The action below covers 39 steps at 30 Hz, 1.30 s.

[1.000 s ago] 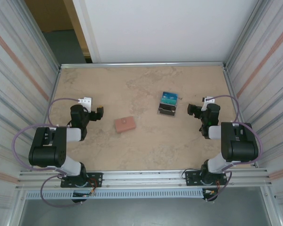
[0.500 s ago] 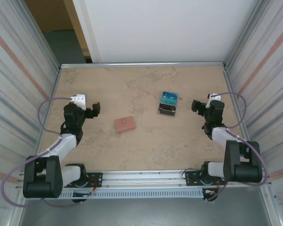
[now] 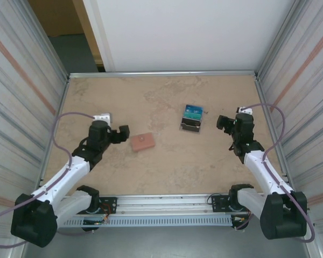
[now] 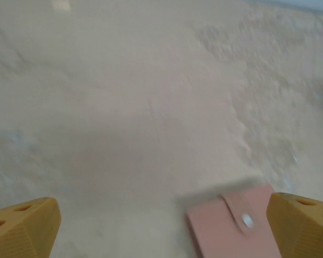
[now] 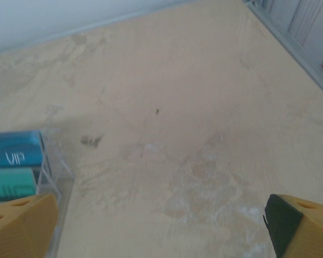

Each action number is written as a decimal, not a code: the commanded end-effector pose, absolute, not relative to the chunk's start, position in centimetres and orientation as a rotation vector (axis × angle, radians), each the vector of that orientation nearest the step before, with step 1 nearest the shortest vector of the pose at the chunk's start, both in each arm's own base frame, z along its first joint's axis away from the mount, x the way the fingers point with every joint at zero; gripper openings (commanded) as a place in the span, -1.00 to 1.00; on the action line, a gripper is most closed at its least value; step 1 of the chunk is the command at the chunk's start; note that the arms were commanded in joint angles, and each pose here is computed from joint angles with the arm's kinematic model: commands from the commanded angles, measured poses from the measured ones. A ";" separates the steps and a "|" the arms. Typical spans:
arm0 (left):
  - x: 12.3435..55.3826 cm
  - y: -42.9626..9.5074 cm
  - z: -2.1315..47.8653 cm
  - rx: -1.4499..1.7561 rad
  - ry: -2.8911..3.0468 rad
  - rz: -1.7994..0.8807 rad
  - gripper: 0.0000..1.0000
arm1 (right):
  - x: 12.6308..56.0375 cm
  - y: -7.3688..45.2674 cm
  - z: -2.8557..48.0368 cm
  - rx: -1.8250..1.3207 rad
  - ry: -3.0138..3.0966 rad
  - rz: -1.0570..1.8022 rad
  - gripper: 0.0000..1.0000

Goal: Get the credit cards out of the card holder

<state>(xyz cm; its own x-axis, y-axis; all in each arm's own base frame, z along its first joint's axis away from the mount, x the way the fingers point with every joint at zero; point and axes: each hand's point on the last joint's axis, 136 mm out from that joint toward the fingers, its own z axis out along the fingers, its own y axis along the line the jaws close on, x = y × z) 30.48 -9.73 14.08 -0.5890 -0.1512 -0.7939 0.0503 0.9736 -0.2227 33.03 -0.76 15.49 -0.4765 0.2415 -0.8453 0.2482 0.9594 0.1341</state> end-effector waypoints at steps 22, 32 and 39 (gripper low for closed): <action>30.5 -20.5 6.8 0.130 2.437 -0.431 0.97 | 30.1 1.6 15.3 0.468 2.294 -0.024 0.97; 31.9 -23.6 6.4 0.239 2.442 -0.539 0.97 | 30.8 2.5 15.5 0.441 2.320 -0.020 0.97; 31.5 -28.2 7.4 0.548 2.377 -0.671 0.90 | 30.9 3.8 16.2 0.401 2.339 0.006 0.97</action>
